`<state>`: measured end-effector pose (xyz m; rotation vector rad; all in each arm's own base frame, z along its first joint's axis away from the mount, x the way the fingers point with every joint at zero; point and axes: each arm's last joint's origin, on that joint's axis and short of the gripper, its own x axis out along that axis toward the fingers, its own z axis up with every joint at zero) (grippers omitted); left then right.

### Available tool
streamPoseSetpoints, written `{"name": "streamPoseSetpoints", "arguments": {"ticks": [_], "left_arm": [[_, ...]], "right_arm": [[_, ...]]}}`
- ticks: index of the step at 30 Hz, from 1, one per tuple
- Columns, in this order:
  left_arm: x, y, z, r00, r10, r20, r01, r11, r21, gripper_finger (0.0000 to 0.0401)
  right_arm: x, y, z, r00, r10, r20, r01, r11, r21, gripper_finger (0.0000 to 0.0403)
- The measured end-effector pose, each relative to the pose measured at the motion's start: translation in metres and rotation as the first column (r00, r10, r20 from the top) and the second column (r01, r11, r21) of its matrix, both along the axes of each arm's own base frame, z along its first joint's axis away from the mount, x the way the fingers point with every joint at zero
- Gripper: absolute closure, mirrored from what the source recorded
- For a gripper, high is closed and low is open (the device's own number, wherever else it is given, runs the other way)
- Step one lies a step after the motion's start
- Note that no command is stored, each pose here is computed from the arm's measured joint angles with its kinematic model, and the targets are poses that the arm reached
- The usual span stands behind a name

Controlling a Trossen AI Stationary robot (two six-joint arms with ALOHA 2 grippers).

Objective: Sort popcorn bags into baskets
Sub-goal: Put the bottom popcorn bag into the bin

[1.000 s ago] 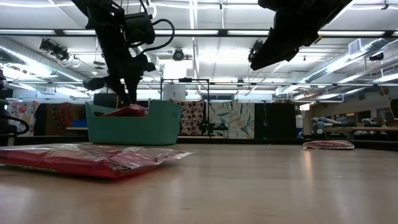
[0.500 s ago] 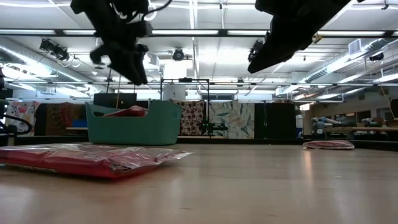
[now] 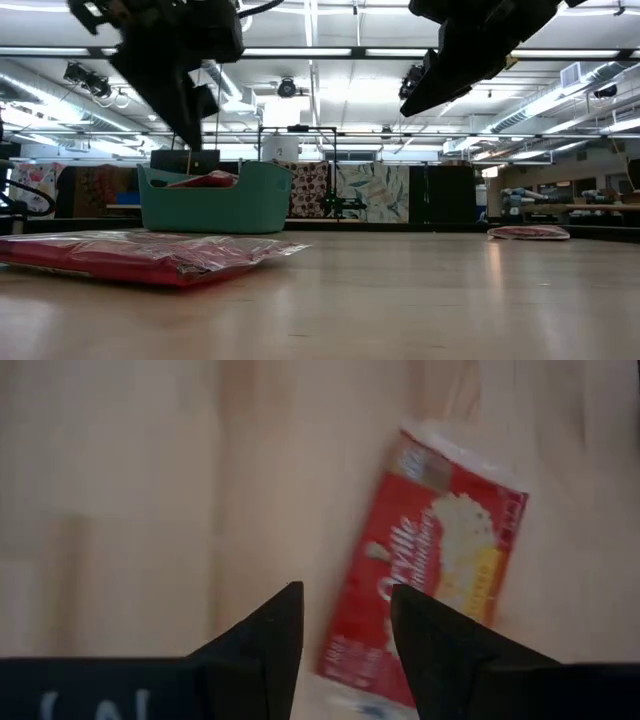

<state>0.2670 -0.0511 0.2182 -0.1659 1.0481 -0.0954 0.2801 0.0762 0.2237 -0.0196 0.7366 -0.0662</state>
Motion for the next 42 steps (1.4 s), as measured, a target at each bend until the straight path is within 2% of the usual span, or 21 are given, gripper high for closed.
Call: {"name": "streamPoseSetpoints", "arguments": {"ticks": [3, 6, 12, 15, 19, 26, 33, 37, 42], "left_arm": [[0.000, -0.018, -0.011, 0.997, 0.037, -0.068, -0.040, 0.998, -0.042, 0.0244], [-0.001, -0.036, -0.023, 0.993, 0.017, -0.120, -0.022, 0.999, -0.040, 0.0237], [-0.008, -0.078, -0.044, 0.986, -0.064, -0.156, 0.072, 0.997, 0.042, 0.0207], [-0.014, -0.101, -0.041, 0.987, -0.096, -0.127, 0.115, 0.982, 0.148, 0.0203], [-0.024, -0.131, -0.044, 0.988, -0.126, -0.084, 0.146, 0.940, 0.307, 0.0208], [-0.046, -0.162, -0.061, 0.990, -0.115, -0.084, 0.141, 0.890, 0.433, 0.0228], [-0.076, -0.175, -0.076, 0.972, -0.128, -0.199, 0.217, 0.821, 0.528, 0.0236], [-0.086, -0.180, -0.081, 0.969, -0.161, -0.185, 0.242, 0.759, 0.604, 0.0237], [-0.087, -0.183, -0.097, 0.952, -0.210, -0.224, 0.307, 0.664, 0.682, 0.0237]], "right_arm": [[0.000, 0.000, 0.000, 1.000, 0.003, 0.001, -0.003, 1.000, 0.000, 0.0307], [0.001, -0.002, 0.000, 1.000, -0.002, 0.003, 0.002, 1.000, -0.008, 0.0307], [0.001, -0.003, 0.000, 1.000, 0.010, 0.002, -0.010, 1.000, -0.026, 0.0307], [0.002, -0.003, 0.001, 1.000, 0.020, 0.008, -0.020, 0.999, -0.039, 0.0307], [0.003, -0.005, 0.002, 1.000, 0.014, 0.018, -0.013, 0.999, -0.039, 0.0307], [0.003, -0.006, 0.002, 1.000, 0.012, 0.021, -0.011, 0.999, -0.038, 0.0307], [0.003, -0.006, 0.002, 1.000, 0.012, 0.023, -0.011, 0.999, -0.037, 0.0307], [0.004, -0.006, 0.002, 1.000, 0.015, 0.028, -0.014, 0.999, -0.041, 0.0307], [0.004, -0.006, 0.002, 1.000, 0.016, 0.027, -0.015, 0.999, -0.042, 0.0307]]}}
